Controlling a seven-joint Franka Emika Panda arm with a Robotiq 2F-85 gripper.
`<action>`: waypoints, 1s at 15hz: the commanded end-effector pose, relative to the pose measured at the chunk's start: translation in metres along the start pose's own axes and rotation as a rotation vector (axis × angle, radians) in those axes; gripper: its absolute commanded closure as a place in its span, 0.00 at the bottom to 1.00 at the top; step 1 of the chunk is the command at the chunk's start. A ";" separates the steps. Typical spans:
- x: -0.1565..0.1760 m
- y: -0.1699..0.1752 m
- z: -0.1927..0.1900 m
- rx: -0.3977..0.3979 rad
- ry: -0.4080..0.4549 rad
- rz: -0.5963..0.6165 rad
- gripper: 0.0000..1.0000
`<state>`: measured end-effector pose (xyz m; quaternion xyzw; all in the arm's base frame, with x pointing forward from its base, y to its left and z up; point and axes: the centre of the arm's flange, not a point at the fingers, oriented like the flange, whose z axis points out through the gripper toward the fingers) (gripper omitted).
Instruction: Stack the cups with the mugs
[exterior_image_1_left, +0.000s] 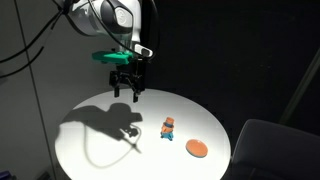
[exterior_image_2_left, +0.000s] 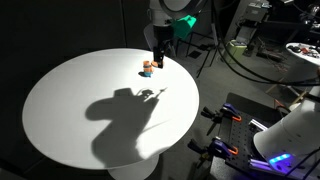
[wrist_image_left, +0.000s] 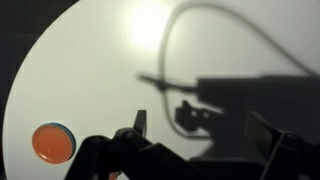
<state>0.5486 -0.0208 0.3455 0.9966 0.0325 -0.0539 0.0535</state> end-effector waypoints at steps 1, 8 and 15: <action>-0.008 0.002 -0.012 0.022 0.064 -0.051 0.00; 0.003 -0.001 -0.008 0.029 0.086 -0.025 0.00; 0.003 -0.001 -0.008 0.029 0.084 -0.025 0.00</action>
